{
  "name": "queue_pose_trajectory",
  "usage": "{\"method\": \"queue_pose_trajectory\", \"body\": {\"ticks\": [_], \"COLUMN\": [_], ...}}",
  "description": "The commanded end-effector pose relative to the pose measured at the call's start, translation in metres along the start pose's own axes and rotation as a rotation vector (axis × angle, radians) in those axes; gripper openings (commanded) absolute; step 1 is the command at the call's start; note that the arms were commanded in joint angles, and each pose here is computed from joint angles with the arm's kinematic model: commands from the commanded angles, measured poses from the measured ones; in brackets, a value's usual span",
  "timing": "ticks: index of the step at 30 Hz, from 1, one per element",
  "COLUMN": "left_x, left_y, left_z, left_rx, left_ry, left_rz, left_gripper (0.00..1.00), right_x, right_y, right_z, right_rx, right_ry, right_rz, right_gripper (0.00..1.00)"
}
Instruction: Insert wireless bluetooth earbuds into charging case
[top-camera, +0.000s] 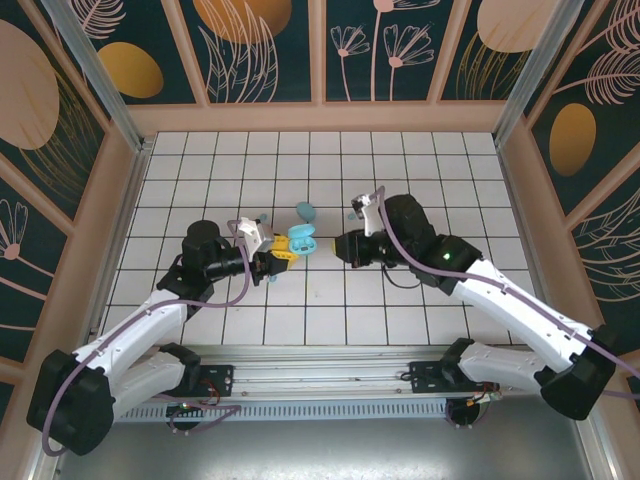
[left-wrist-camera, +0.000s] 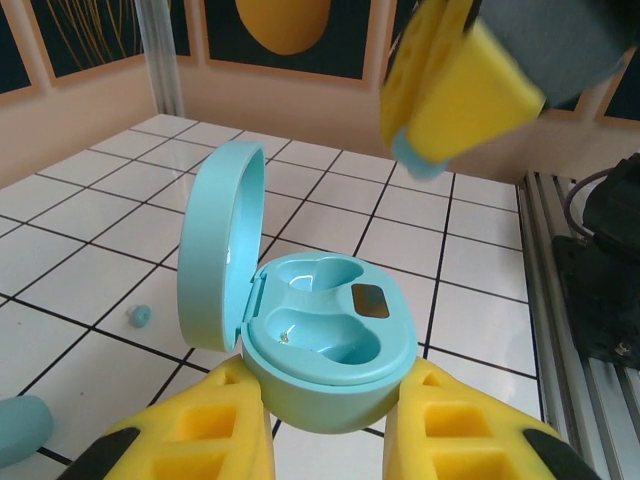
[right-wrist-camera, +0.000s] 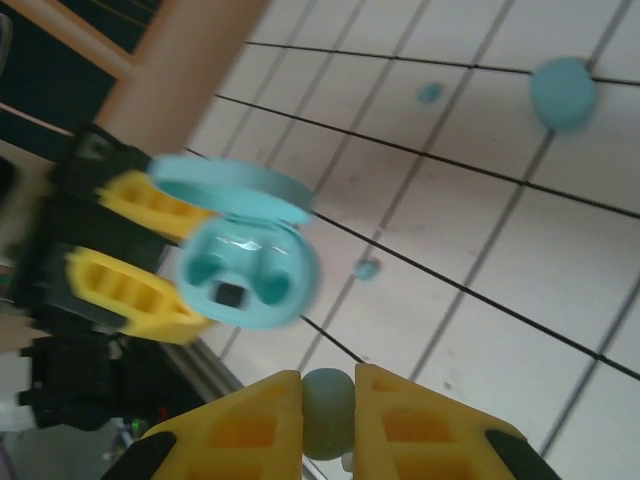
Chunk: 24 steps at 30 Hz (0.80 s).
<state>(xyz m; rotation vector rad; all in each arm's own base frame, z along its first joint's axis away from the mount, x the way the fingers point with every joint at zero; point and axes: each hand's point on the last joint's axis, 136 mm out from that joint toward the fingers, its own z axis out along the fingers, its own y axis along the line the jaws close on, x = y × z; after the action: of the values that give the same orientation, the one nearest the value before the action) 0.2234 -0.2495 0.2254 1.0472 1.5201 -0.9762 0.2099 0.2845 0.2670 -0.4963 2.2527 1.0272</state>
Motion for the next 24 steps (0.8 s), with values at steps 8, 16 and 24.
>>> {"method": "queue_pose_trajectory", "body": {"ticks": [8,16,24], "left_x": [-0.016,-0.014,-0.012], "left_y": [-0.005,-0.006,-0.008], "left_z": [0.001,0.001,0.003], "left_rx": [0.035,0.044,0.06], "left_ry": [-0.053,-0.051,-0.052], "left_rz": [0.052,0.048,0.037], "left_gripper": [0.12,0.12,0.12], "right_x": [-0.015,-0.008,-0.012], "right_y": [0.038,0.032,0.032], "right_z": [0.018,0.031,0.035], "right_rx": [-0.171,-0.174,-0.176], "right_ry": [0.087,0.112,0.099], "right_rz": [-0.029,-0.022,-0.032], "right_gripper": [0.14,0.14,0.14]}}
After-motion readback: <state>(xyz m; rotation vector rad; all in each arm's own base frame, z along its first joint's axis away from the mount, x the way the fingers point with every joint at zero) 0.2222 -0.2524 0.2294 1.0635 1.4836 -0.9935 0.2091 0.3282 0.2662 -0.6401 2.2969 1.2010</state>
